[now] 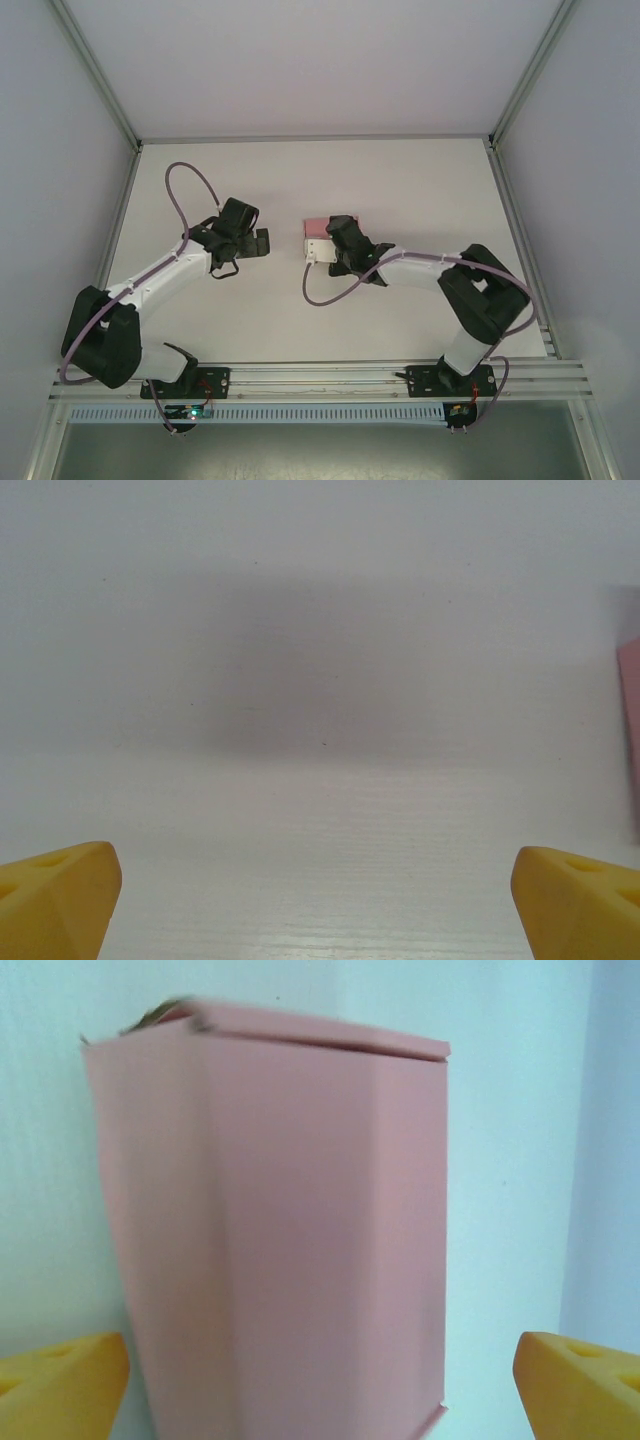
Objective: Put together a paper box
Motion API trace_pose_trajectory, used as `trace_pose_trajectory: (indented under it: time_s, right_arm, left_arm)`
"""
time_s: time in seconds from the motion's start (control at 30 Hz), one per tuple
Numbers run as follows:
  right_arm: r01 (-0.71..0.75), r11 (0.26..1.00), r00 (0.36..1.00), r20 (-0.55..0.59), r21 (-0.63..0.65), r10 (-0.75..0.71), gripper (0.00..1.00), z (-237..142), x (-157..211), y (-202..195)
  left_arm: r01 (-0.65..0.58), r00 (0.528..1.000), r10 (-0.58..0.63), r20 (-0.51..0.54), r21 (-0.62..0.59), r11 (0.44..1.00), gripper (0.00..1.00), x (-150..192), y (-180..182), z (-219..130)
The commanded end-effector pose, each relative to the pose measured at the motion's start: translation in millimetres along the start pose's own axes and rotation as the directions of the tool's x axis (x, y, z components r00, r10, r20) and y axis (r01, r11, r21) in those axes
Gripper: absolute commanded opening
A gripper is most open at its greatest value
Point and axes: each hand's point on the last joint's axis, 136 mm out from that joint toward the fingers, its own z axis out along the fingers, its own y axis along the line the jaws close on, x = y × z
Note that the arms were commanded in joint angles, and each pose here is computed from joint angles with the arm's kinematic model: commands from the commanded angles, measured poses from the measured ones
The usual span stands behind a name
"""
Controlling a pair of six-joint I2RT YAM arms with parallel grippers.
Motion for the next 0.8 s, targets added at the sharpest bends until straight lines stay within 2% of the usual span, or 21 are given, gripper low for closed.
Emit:
trace_pose_trajectory:
  time_s: [0.0, 0.1, 0.2, 0.3, 0.4, 0.47, 0.53, 0.57, 0.7, 0.77]
  right_arm:
    - [-0.042, 0.997, 0.999, 0.009, -0.059, 0.043, 0.98, -24, -4, 11]
    - [-0.069, 0.996, 0.997, 0.037, -0.061, 0.072, 0.98, -47, -10, 6]
    - [-0.137, 0.99, 0.983, 0.121, -0.028, 0.14, 0.98, -74, -21, -10]
    - [-0.37, 0.928, 0.913, 0.206, 0.045, 0.353, 0.98, -102, -29, -47]
    - [-0.643, 0.758, 0.753, 0.271, 0.11, 0.6, 0.98, -129, -16, -93]
    - [-0.802, 0.576, 0.594, 0.32, 0.16, 0.738, 0.98, -143, 11, -121]
    - [-0.893, 0.425, 0.449, 0.356, 0.147, 0.82, 0.98, -147, 42, -131]
    - [-0.917, 0.376, 0.398, 0.367, 0.133, 0.841, 0.98, -146, 53, -131]
    - [-0.964, 0.146, 0.233, 0.444, 0.221, 0.866, 0.98, -146, 119, -138]
    - [-0.968, 0.095, 0.203, 0.501, 0.233, 0.842, 0.98, -146, 144, -135]
  left_arm:
    - [-0.006, 0.999, 0.006, 0.047, 0.012, 1.0, 1.0, -9, 0, -10]
    - [-0.012, 0.998, 0.012, 0.059, 0.009, 1.0, 1.0, -12, 1, -15]
    - [-0.012, 0.996, 0.01, 0.084, 0.021, 1.0, 1.0, -18, -1, -22]
    - [-0.008, 0.995, 0.003, 0.103, 0.051, 0.999, 1.0, -23, -5, -30]
    - [-0.007, 0.989, -0.001, 0.145, 0.054, 0.999, 1.0, -32, -5, -38]
    - [-0.001, 0.978, -0.003, 0.207, 0.02, 1.0, 1.0, -43, 2, -44]
    - [0.015, 0.959, -0.007, 0.282, -0.026, 1.0, 1.0, -54, 11, -47]
    - [0.016, 0.948, -0.002, 0.319, -0.042, 0.999, 1.0, -60, 14, -49]
    - [0.022, 0.893, 0.021, 0.45, -0.09, 0.996, 1.0, -79, 32, -43]
    - [0.056, 0.877, 0.0, 0.481, -0.102, 0.993, 1.0, -84, 47, -37]
